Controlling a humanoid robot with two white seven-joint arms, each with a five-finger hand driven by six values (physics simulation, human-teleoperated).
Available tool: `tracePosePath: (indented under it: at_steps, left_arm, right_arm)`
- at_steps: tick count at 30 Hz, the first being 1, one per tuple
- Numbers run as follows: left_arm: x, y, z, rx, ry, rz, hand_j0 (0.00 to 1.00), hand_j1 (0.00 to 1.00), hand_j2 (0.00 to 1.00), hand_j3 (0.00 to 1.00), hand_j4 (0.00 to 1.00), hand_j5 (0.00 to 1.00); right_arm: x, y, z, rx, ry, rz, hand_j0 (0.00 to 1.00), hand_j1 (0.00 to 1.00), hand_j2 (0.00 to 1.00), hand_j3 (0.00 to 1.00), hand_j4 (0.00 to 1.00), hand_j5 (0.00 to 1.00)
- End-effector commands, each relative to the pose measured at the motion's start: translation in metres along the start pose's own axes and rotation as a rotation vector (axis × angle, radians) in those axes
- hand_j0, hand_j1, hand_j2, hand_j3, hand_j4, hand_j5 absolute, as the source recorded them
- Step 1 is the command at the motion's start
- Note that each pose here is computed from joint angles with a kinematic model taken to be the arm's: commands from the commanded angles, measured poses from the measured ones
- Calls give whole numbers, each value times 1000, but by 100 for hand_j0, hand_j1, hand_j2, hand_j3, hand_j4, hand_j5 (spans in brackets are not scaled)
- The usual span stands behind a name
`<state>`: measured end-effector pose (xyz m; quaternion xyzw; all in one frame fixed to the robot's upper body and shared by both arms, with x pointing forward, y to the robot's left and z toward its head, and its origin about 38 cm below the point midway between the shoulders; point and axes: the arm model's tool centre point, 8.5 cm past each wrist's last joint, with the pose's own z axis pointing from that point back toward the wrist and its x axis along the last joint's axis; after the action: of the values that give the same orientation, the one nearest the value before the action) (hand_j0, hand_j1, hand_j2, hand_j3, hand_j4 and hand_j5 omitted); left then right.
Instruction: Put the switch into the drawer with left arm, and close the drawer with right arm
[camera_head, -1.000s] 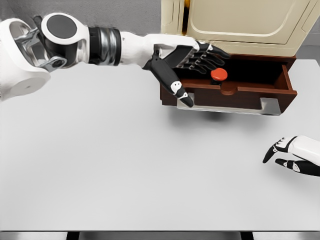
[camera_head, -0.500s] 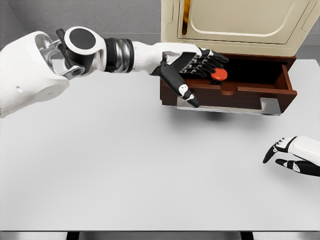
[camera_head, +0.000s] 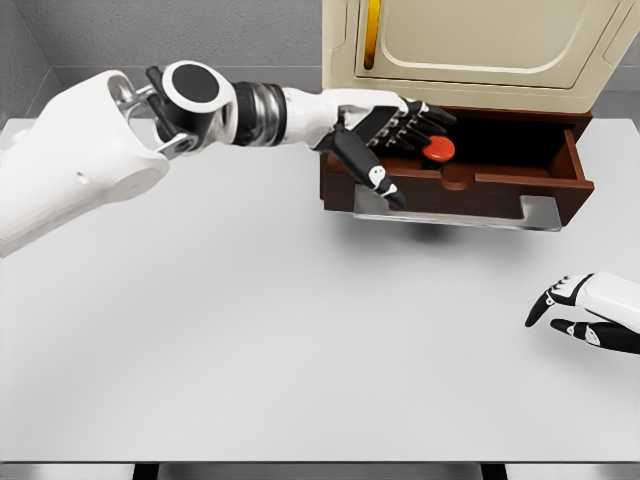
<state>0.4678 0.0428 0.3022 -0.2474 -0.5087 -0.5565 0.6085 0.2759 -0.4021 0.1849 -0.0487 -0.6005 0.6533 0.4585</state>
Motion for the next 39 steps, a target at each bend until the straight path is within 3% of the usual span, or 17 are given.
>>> tracePosePath:
  at_steps: [1, 14, 22, 26, 30, 31, 33, 35, 36, 38, 39]
  left_arm:
    - [3, -2, -4, -7, -15, -7, 100, 100, 100, 100, 100, 100]
    - [8, -5, -28, -22, -22, 7, 100, 100, 100, 100, 100, 100]
    - [27, -21, -53, -62, -48, -20, 100, 100, 100, 100, 100, 100]
    - [31, -13, -59, -42, -41, -17, 100, 100, 100, 100, 100, 100]
    - [40, -11, -46, -77, -53, -42, 100, 100, 100, 100, 100, 100]
    - [41, -15, -30, -91, -64, -71, 100, 100, 100, 100, 100, 100]
    - [43, -33, 38, -112, -128, -185, 100, 100, 100, 100, 100, 100]
    - [29, -23, 93, -73, -189, -232, 100, 100, 100, 100, 100, 100]
    - [9, -16, 117, -59, -210, -235, 100, 100, 100, 100, 100, 100]
    - [1, -6, 176, -63, -274, -333, 100, 100, 100, 100, 100, 100]
    - [1, -1, 204, -14, -332, -371, 100, 100, 100, 100, 100, 100]
  right_arm:
    - [0, -1, 0, -4, -1, -6, 52, 52, 52, 52, 52, 52]
    - [0, 0, 0, -1, 0, -7, 51, 51, 51, 51, 51, 51]
    - [0, 0, 1, -1, 1, -7, 51, 51, 51, 51, 51, 51]
    - [0, 0, 1, -1, 1, -7, 51, 51, 51, 51, 51, 51]
    - [0, -1, 1, -4, -1, -6, 51, 51, 51, 51, 51, 51]
    - [0, -2, 0, -5, -2, -6, 51, 51, 51, 51, 51, 51]
    - [0, -3, 0, -8, -3, -2, 51, 51, 51, 51, 51, 51]
    - [0, -8, 1, -3, -1, 10, 49, 49, 49, 49, 49, 49]
    - [1, -9, 1, -4, -1, 14, 48, 48, 48, 48, 48, 48]
    - [2, -16, 1, -17, -10, 18, 46, 46, 46, 46, 46, 46]
    - [2, -18, 1, -25, -16, 13, 45, 45, 45, 45, 45, 45]
